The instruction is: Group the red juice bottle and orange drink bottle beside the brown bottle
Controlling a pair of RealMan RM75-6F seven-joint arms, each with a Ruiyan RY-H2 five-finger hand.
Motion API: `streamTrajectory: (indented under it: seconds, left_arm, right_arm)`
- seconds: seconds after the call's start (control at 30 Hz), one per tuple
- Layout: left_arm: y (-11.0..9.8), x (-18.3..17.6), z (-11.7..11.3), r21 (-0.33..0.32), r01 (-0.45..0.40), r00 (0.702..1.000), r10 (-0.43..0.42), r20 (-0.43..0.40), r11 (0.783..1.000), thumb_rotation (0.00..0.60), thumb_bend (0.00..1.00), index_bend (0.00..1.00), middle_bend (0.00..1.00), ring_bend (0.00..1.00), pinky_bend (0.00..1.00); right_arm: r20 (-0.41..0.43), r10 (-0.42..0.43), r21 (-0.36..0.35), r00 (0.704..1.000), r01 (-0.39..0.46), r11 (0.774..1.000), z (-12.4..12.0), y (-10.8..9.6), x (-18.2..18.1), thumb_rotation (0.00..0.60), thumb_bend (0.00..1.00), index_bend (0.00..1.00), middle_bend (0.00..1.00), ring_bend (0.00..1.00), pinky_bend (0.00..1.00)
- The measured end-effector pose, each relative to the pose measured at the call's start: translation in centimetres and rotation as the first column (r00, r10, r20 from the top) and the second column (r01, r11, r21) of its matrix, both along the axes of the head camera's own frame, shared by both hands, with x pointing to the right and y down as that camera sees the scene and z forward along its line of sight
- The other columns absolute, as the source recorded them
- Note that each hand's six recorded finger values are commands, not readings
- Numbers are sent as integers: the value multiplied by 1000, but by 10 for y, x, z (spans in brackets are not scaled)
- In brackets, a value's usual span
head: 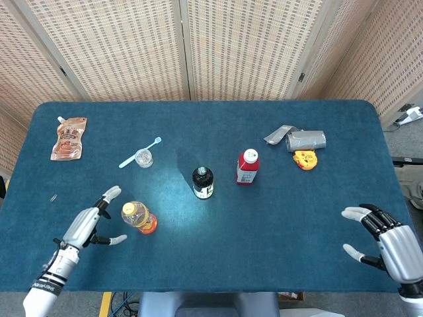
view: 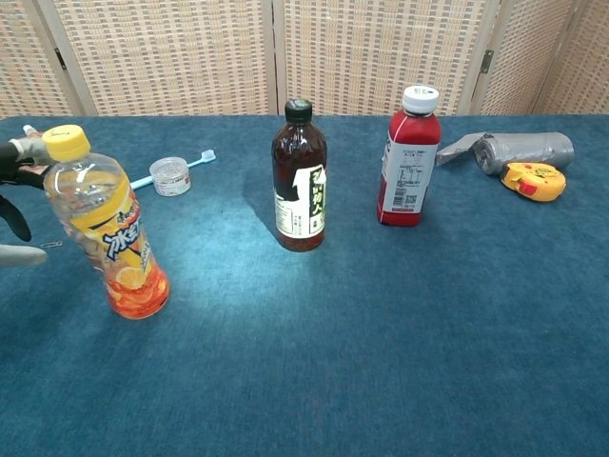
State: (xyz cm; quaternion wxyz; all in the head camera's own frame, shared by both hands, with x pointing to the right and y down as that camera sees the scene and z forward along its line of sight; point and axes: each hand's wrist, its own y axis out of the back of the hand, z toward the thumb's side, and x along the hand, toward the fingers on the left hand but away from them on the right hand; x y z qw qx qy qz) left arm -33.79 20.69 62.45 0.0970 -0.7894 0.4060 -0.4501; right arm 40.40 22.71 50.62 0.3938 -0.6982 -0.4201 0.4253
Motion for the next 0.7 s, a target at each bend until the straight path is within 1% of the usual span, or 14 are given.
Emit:
streamTrajectory:
  seconds: [0.13, 0.3, 0.47, 0.6, 0.7]
  left_arm:
    - [-4, 14, 4, -21, -21, 999, 21, -34, 1000, 600, 46, 8, 13, 118, 363]
    - [-5, 29, 10, -33, -64, 997, 63, -33, 997, 600, 46, 14, 13, 120, 363]
    - [-9, 42, 19, -51, -71, 997, 69, -40, 996, 600, 46, 23, 25, 132, 363]
    - [-12, 48, 23, -58, -71, 997, 69, -44, 996, 600, 46, 47, 87, 150, 363]
    - [-15, 52, 25, -58, -59, 997, 56, -51, 997, 600, 46, 118, 155, 181, 363]
  right_arm:
    - [5, 0, -3, 1000, 0, 1000, 0, 0, 0, 600, 82, 349, 346, 231, 409]
    - [9, 4, -4, 1000, -4, 1000, 0, 0, 1, 600, 83, 349, 347, 231, 410]
    - [10, 3, -10, 1000, -3, 1000, 1, 0, 1, 600, 84, 354, 347, 231, 410]
    - [12, 2, -15, 1000, -2, 1000, 2, 0, 1, 600, 84, 354, 347, 231, 410]
    - [13, 1, -17, 1000, -1, 1000, 2, 0, 0, 600, 84, 354, 348, 231, 410]
